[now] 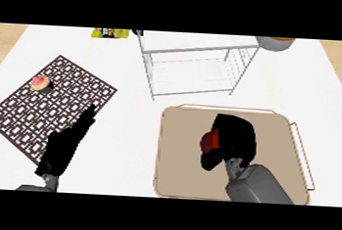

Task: Pick the can from the tray and place it in the tiered shelf

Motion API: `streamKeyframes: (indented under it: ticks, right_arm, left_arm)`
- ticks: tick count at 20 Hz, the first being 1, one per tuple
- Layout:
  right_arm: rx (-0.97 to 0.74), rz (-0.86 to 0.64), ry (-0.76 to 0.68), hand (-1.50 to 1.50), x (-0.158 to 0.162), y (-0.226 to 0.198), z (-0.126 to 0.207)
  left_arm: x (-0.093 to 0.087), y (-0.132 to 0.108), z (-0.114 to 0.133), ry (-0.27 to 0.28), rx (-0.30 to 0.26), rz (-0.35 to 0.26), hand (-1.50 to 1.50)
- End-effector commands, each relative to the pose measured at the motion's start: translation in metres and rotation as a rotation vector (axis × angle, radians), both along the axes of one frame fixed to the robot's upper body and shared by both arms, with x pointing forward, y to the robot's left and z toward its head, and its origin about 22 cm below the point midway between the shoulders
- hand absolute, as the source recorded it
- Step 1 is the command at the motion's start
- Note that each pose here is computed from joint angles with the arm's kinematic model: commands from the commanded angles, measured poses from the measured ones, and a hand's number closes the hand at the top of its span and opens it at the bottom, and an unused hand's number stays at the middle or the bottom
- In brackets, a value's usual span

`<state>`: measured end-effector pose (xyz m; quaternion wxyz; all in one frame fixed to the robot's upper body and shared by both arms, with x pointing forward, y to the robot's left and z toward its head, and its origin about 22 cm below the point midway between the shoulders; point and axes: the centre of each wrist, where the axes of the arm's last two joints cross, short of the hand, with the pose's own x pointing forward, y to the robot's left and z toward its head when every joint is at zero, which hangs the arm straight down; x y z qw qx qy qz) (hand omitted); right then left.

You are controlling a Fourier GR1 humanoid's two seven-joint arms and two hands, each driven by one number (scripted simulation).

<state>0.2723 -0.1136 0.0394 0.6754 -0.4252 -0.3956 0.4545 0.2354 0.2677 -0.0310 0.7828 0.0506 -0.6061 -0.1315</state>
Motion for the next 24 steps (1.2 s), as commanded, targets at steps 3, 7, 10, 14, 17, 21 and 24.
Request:
streamKeyframes:
  ticks: [3, 7, 10, 14, 17, 21, 24]
  right_arm:
    - [0.024, 0.037, -0.030, 1.50, -0.022, -0.046, 0.010]
    - [0.048, -0.003, -0.133, 1.50, -0.037, -0.052, 0.059]
    - [0.007, -0.020, -0.221, 1.50, -0.043, -0.064, 0.095]
    - [0.019, -0.043, -0.410, 1.50, -0.045, -0.063, 0.140]
    - [0.186, -0.065, -0.558, 1.50, -0.050, -0.060, 0.159]
    - [0.234, -0.090, -0.641, 1.50, -0.041, -0.064, 0.197]
    - [0.232, -0.087, -0.643, 1.50, -0.007, -0.048, 0.224]
  left_arm:
    - [0.018, -0.003, 0.001, -0.010, 0.001, 0.000, 0.00]
    - [0.011, 0.015, 0.008, -0.016, 0.000, -0.001, 0.00]
    - [0.011, -0.003, 0.002, 0.001, 0.009, -0.016, 0.00]
    - [0.010, -0.008, -0.005, 0.008, 0.011, 0.007, 0.00]
    - [0.001, 0.011, -0.006, -0.002, -0.007, 0.006, 0.00]
    - [0.003, -0.009, 0.002, -0.001, 0.009, -0.006, 0.00]
    - [0.013, 0.006, 0.002, -0.006, 0.011, -0.035, 0.00]
